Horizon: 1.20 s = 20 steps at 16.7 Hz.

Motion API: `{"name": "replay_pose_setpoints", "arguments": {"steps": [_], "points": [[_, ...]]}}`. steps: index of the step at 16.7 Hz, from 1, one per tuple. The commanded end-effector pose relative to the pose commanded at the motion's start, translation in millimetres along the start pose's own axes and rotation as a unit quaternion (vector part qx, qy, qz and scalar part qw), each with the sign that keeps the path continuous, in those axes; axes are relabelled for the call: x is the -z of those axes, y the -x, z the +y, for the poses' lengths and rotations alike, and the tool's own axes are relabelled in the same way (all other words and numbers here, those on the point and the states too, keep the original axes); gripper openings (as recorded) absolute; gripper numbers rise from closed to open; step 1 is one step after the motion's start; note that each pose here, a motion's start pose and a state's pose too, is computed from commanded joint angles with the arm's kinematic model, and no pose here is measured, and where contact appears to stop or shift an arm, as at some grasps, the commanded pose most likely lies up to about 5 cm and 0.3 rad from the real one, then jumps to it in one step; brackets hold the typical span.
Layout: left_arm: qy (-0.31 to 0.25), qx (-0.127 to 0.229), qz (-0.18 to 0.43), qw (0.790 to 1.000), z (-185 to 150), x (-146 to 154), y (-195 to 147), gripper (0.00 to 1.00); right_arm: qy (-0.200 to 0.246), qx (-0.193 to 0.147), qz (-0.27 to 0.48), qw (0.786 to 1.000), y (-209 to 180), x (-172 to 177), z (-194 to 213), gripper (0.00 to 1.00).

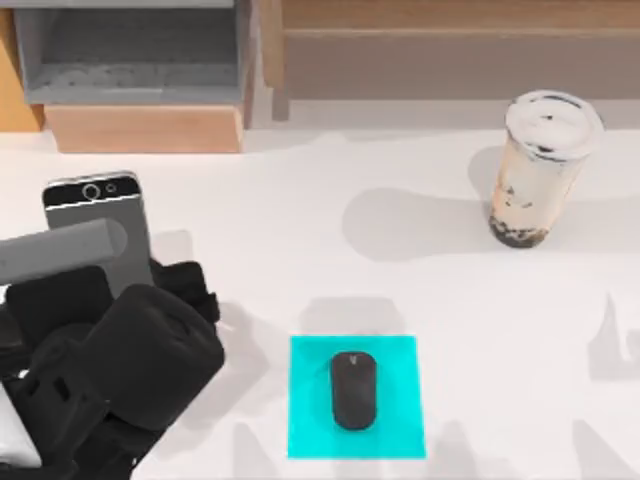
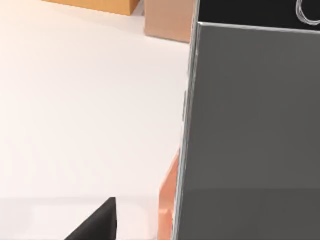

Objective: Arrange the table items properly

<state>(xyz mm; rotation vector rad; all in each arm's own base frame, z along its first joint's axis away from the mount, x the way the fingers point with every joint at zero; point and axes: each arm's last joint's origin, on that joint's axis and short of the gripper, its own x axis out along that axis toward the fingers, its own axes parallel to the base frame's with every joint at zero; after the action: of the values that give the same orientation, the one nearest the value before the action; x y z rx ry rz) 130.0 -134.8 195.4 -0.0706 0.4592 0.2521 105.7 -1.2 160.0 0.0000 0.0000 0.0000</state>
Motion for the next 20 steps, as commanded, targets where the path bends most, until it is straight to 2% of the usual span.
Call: {"name": "replay_pose_setpoints", "arguments": {"steps": [4, 13, 16, 20], "points": [[0.020, 0.018, -0.006, 1.000, 12.7, -0.2, 3.1, 1.00, 0.000, 0.000, 0.000, 1.000, 0.0, 0.0, 0.0, 1.00], [0.092, 0.094, -0.049, 0.990, 74.2, 13.7, -2.2, 1.00, 0.000, 0.000, 0.000, 1.000, 0.0, 0.0, 0.0, 1.00], [0.093, 0.116, -0.082, 0.986, 91.0, 20.8, -8.6, 1.00, 0.000, 0.000, 0.000, 1.000, 0.0, 0.0, 0.0, 1.00], [0.068, 0.134, -0.141, 0.979, 109.3, 25.9, -16.4, 1.00, 0.000, 0.000, 0.000, 1.000, 0.0, 0.0, 0.0, 1.00]]}}
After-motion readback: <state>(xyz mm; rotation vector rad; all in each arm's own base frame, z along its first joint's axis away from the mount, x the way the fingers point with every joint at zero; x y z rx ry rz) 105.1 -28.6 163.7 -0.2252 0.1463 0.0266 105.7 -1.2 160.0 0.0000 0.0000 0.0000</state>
